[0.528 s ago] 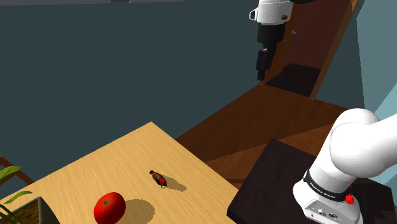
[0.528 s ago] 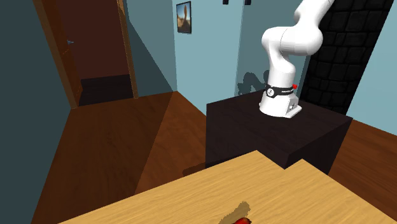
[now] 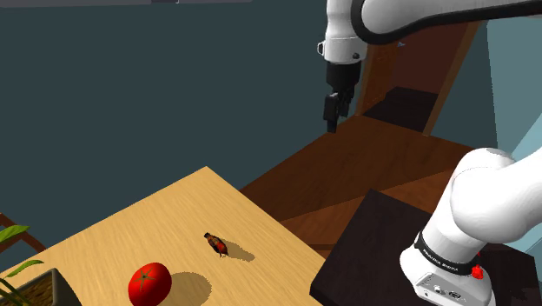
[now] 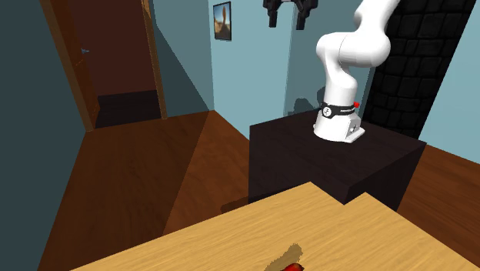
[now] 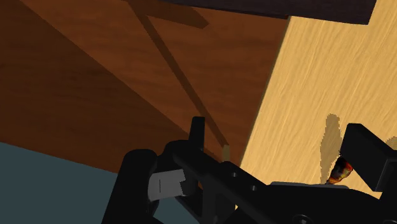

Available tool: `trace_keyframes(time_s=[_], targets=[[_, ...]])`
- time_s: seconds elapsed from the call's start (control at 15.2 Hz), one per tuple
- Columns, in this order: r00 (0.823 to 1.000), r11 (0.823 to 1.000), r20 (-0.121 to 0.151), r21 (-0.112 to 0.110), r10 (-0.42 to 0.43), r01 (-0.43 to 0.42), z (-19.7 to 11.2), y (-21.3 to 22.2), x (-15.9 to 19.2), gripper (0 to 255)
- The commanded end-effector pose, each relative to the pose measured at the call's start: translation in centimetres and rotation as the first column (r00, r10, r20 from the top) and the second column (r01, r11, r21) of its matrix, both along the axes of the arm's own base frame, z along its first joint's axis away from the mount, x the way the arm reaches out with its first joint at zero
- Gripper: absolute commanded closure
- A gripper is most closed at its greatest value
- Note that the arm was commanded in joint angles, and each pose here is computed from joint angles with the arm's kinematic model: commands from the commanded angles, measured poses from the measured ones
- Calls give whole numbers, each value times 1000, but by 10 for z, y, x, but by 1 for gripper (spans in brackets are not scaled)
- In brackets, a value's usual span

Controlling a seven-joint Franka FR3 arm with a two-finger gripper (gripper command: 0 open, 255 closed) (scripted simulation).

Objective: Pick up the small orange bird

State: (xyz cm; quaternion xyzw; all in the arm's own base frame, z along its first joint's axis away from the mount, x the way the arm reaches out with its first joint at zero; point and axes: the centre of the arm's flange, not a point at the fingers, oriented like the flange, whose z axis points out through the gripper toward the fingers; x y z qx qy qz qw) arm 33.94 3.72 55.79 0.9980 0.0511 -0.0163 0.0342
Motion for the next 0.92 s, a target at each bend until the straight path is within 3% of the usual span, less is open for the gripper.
trace_keyframes(time_s=[0.0, 0.86], targets=[[1000, 1000, 0, 6, -11, 11, -21, 12, 11, 0], [997, 996, -9, 42, -74, 75, -142, 101, 89, 0]])
